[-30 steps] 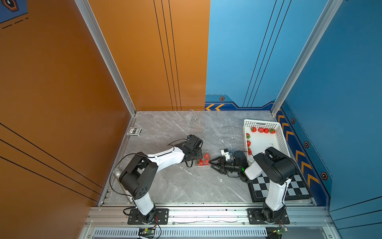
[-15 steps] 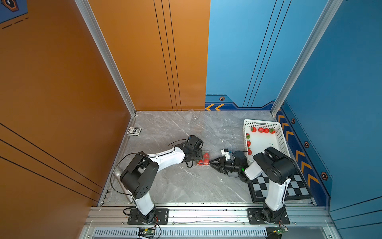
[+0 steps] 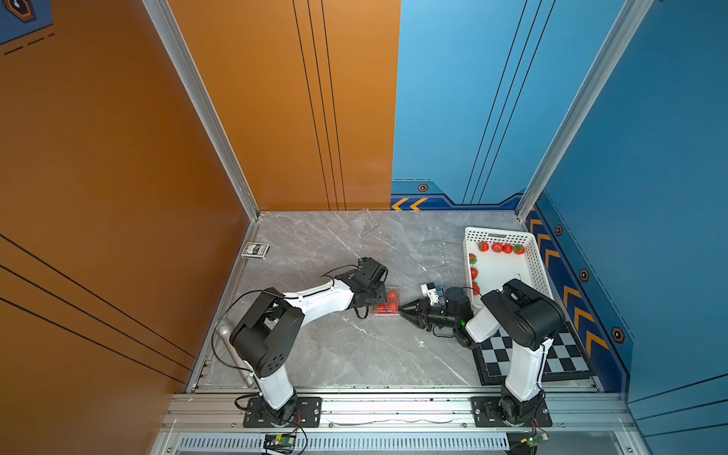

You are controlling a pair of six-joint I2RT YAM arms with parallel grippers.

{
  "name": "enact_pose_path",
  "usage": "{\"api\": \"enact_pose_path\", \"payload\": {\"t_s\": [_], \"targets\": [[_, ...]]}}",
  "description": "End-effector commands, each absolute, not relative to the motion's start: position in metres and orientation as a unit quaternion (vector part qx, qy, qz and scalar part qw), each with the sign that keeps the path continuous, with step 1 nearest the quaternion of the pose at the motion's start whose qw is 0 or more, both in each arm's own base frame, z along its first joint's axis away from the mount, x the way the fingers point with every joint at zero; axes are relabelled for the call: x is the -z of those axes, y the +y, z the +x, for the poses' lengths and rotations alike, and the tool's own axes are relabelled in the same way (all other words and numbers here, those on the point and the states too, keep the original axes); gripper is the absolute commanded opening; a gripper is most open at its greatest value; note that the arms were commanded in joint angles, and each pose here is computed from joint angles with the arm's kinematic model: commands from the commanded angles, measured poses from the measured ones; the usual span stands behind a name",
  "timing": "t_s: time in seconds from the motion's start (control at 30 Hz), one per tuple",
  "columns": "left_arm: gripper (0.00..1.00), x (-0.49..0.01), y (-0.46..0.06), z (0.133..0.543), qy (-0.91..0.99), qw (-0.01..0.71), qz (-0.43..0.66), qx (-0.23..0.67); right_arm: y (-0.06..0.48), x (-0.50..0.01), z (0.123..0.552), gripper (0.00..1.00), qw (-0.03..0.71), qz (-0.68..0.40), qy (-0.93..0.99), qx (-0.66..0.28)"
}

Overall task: Pack strawberries into containers
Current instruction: Close the packing box at the center of the board, then move the packing box to the center of the board.

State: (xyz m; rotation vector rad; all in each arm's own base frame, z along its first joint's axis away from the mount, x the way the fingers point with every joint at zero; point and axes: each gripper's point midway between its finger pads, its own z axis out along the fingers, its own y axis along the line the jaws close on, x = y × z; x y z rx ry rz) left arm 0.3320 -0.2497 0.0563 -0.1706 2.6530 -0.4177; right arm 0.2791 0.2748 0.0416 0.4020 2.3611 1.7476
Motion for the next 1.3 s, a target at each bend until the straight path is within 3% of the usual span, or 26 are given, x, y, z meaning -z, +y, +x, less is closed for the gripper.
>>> {"api": "enact_pose_path", "payload": {"t_s": [0.0,0.07,0.33,0.83,1.27], "targets": [[0.6,-0.055,-0.248,0.326,0.965,0.218,-0.056,0.138,0.272,-0.038,0.279,0.42,0.091,0.139,0.795,-0.583],[0.6,-0.059,-0.245,0.327,0.963,0.225,-0.057,0.136,0.272,-0.038,0.28,0.51,0.091,0.141,0.797,-0.581],[0.63,-0.073,-0.223,0.325,0.954,0.262,-0.077,0.125,0.276,-0.032,0.285,0.61,0.091,0.135,0.821,-0.547],[0.67,-0.094,-0.093,0.3,0.92,0.306,-0.219,0.114,0.315,-0.015,0.285,0.58,0.044,0.077,0.909,-0.408],[0.72,-0.092,-0.03,0.276,0.889,0.314,-0.298,0.146,0.393,-0.009,0.352,0.58,0.047,0.006,0.934,-0.353]]}}
